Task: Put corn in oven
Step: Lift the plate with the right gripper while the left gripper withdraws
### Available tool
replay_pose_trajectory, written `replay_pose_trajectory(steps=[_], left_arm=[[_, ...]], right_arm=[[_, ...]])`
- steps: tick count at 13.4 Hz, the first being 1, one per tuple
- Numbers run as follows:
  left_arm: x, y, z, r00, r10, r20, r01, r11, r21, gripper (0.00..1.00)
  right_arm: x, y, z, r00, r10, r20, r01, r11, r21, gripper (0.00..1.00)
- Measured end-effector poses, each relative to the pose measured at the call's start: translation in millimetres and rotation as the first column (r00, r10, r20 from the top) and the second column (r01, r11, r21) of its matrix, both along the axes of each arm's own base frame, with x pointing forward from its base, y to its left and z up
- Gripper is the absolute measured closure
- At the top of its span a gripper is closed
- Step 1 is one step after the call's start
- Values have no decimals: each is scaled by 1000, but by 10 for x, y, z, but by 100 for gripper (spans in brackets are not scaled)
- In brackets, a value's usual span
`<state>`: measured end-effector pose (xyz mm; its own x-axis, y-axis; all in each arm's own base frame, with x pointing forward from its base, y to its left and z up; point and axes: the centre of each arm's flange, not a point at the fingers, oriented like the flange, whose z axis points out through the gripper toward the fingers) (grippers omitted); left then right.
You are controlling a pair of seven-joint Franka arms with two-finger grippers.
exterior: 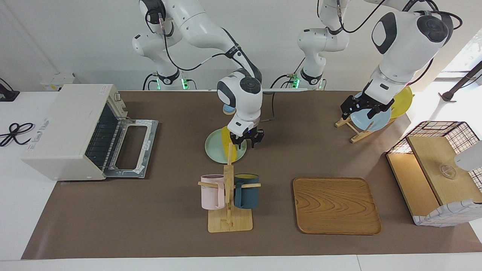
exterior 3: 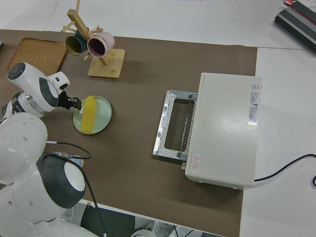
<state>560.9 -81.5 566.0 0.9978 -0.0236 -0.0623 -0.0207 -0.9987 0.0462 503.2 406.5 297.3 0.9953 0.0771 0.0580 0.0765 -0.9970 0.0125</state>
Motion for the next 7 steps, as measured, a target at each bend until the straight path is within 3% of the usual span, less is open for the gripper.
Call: replay_pose_trajectory(steps=[2, 6, 7], left_arm=[[-2, -21, 5, 1000, -4, 1, 4, 1000, 0, 0], [-2, -20, 32, 1000, -4, 7, 4, 1000, -1, 0], [-9, -19, 51, 1000, -4, 10, 4, 1000, -1, 0]], right_arm=[[-65, -48, -96, 1000, 3, -5, -3, 1000, -5, 47], [-103, -77, 15, 1000, 26, -12, -26, 999, -48, 93], [-82, -81, 131, 999, 47, -11, -48, 995, -92, 96]])
